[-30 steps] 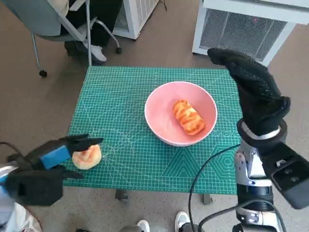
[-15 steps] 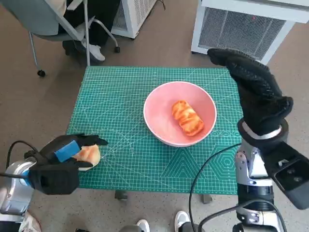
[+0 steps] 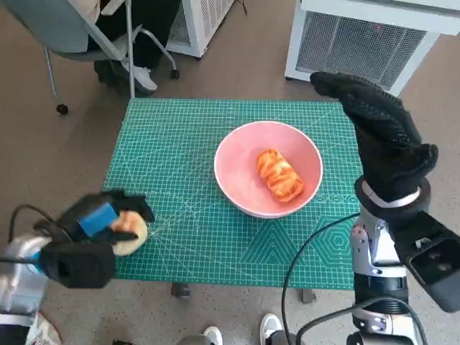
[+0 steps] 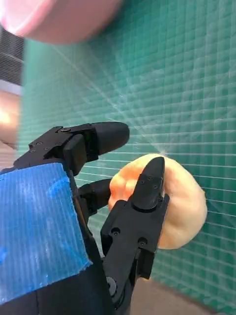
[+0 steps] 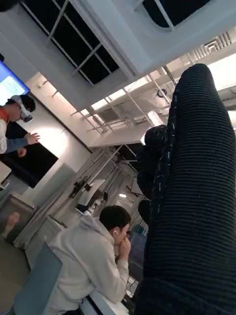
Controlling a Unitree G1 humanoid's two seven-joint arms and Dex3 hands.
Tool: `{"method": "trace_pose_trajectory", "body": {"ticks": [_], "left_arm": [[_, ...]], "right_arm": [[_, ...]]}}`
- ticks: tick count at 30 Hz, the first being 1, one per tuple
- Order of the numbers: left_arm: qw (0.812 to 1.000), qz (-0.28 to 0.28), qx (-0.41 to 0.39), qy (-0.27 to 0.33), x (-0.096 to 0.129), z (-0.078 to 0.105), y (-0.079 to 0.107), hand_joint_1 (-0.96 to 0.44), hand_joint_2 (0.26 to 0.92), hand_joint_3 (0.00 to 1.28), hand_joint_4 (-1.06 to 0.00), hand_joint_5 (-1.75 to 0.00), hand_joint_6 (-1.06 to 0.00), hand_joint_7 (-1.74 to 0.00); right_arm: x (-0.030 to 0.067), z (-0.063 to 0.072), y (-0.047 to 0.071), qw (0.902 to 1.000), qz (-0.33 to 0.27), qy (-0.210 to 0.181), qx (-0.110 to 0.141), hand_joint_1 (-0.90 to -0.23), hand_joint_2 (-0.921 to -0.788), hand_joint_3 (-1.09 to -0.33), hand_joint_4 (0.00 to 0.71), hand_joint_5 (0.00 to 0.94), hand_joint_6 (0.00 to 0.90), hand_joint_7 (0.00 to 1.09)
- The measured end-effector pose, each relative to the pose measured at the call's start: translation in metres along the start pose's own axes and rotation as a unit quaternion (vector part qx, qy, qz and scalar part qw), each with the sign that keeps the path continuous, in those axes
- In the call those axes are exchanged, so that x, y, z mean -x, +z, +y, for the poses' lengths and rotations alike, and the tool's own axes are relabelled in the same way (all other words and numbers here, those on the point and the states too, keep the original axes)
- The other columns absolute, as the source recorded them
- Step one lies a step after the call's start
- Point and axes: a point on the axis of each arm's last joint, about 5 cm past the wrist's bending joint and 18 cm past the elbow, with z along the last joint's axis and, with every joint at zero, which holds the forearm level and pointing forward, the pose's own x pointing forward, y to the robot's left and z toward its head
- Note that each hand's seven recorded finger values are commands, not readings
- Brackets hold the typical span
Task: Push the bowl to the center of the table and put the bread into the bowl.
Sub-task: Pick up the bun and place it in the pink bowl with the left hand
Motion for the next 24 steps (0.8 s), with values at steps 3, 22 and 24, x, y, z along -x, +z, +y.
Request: {"method": "trace_pose_trajectory", "body": {"ticks": [3,22,24], "left_arm": [[0.998,-0.028,-0.013,0.049,-0.001,0.023,0.015,0.0,0.92,0.13,-0.54,-1.24,-0.64,-1.25],[0.957,-0.219,-0.082,0.17,-0.042,0.093,0.102,0.0,0.92,0.11,-0.58,-1.2,-0.64,-1.25],[0.953,-0.234,-0.096,0.168,-0.048,0.098,0.11,0.0,0.92,0.11,-0.58,-1.19,-0.64,-1.26]], "right_arm": [[0.0,0.0,0.0,1.0,-0.001,0.0,0.001,-0.578,-0.921,-0.791,-0.001,0.57,-0.001,0.8],[-0.0012,-0.001,-0.002,1.0,-0.002,-0.001,0.003,-0.597,-0.921,-0.789,-0.001,0.574,-0.001,0.79],[-0.0016,-0.001,-0.002,1.0,-0.003,-0.001,0.003,-0.597,-0.921,-0.788,-0.001,0.574,-0.001,0.79]]}}
